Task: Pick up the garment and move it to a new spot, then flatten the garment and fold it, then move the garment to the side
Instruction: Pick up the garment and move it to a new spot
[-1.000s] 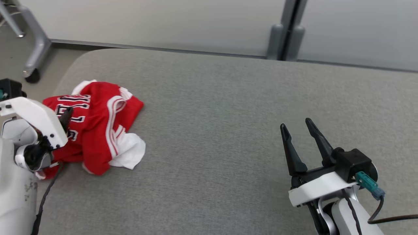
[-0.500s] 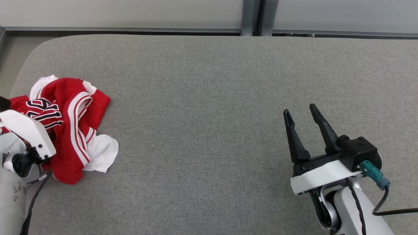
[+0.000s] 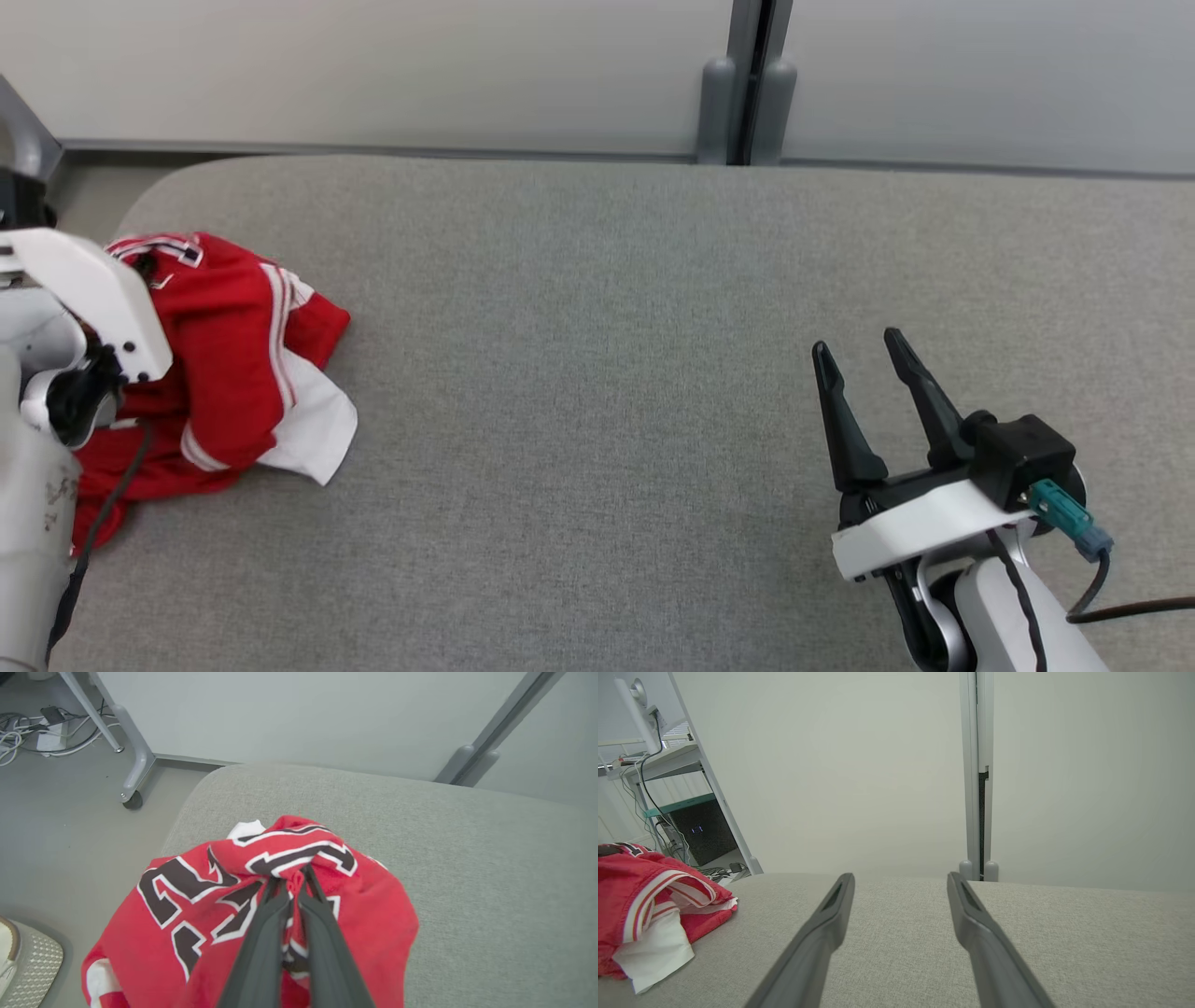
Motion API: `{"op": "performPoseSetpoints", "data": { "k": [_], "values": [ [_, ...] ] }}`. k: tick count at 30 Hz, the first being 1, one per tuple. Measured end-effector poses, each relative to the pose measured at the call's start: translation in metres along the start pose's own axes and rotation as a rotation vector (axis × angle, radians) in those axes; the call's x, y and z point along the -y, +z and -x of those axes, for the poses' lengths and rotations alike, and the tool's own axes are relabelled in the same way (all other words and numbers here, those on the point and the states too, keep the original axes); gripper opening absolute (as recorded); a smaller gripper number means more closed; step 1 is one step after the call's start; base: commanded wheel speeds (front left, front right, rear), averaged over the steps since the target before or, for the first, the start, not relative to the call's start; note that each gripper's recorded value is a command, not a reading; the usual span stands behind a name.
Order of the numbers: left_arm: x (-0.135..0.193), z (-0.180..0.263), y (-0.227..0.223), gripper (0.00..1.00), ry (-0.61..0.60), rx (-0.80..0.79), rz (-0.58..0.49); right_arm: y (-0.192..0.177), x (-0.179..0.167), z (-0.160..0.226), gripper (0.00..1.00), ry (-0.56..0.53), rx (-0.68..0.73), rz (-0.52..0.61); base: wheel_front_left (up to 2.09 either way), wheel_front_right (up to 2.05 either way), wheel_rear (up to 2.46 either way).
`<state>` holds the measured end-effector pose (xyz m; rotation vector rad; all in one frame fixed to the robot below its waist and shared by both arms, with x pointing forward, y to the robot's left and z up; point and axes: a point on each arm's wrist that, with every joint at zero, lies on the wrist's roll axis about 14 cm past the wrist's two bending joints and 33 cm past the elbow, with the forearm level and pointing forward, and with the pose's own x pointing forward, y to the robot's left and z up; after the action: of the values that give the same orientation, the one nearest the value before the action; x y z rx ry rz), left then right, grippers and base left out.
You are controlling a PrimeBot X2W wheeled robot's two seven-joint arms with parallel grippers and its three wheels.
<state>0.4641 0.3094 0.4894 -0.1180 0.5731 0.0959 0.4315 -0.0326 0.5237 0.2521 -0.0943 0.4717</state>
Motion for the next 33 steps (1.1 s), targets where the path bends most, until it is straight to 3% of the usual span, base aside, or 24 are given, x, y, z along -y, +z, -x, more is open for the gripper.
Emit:
{"op": "performPoseSetpoints", "data": {
  "k": [8, 15, 20, 25, 33],
  "values": [
    [0.062, 0.039, 0.072, 0.0, -0.177, 0.222, -0.109, 0.022, -0.002, 0.017, 1.0, -0.018, 0.046, 0.01, 0.0, 0.0, 0.0],
    [0.155, 0.08, 0.123, 0.0, -0.429, 0.411, -0.201, 0.044, 0.018, 0.039, 1.0, -0.096, 0.099, 0.035, 0.0, 0.0, 0.0],
    [0.221, 0.109, 0.134, 0.0, -0.612, 0.511, -0.221, 0.059, 0.041, 0.059, 1.0, -0.179, 0.134, 0.057, 0.0, 0.0, 0.0],
    [0.288, 0.132, 0.124, 0.0, -0.801, 0.558, -0.202, 0.073, 0.07, 0.081, 1.0, -0.281, 0.169, 0.087, 0.0, 0.0, 0.0],
    [0.341, 0.11, 0.025, 0.0, -0.931, 0.375, -0.11, 0.08, 0.107, 0.112, 1.0, -0.419, 0.179, 0.11, 0.0, 0.0, 0.0]
  ]
}}
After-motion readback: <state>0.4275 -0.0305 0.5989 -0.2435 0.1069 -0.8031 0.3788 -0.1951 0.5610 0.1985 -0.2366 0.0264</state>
